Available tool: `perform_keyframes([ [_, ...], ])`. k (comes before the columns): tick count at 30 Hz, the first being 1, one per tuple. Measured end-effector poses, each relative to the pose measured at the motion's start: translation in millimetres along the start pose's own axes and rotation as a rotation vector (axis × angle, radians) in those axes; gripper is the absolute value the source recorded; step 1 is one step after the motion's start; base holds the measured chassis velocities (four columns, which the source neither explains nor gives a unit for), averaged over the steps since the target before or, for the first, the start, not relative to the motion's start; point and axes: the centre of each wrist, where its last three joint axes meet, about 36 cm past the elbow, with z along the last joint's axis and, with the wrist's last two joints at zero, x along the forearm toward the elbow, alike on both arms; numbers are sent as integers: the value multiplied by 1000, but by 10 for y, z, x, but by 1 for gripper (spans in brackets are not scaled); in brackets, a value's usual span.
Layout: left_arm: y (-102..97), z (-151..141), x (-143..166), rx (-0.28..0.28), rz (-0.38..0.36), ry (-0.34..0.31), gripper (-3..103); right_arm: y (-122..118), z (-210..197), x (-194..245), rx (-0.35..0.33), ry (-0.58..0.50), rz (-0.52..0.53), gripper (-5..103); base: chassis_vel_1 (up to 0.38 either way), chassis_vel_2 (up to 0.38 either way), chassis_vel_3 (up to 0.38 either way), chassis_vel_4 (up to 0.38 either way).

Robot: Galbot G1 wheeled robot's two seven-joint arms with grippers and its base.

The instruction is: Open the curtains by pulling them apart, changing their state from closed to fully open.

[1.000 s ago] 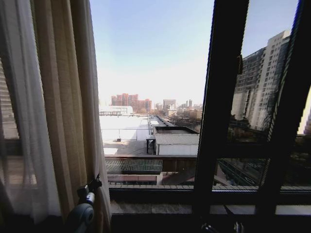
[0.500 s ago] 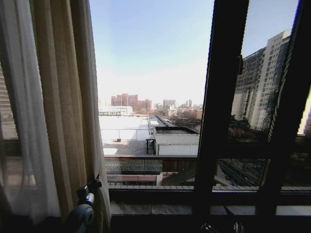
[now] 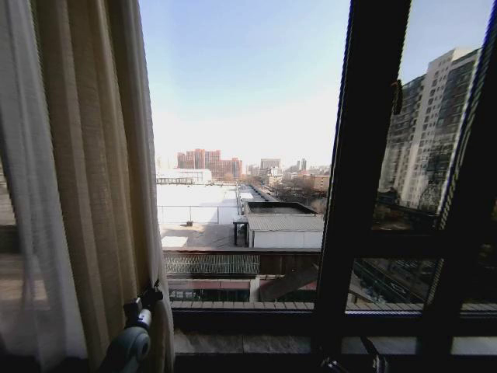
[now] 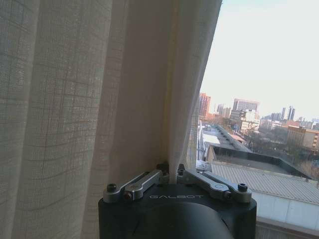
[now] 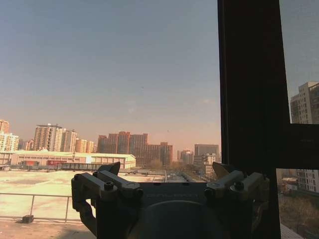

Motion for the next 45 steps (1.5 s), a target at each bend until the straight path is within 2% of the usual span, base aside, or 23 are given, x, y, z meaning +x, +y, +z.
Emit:
perform_keyframes([
  [21,-20,23,-18,2,9,1,1,-57,44,-38,-22,19,4,100,-61,64,68,-60],
  [26,44,31,-2,2,4,3,1,18,159,165,-52,89,33,100,-69,69,66,-65],
  [30,150,12,-3,0,1,1,1,13,219,335,-34,131,55,100,-59,60,57,-36],
  [45,204,121,23,11,20,8,1,34,224,321,-49,128,66,100,-20,20,19,-16],
])
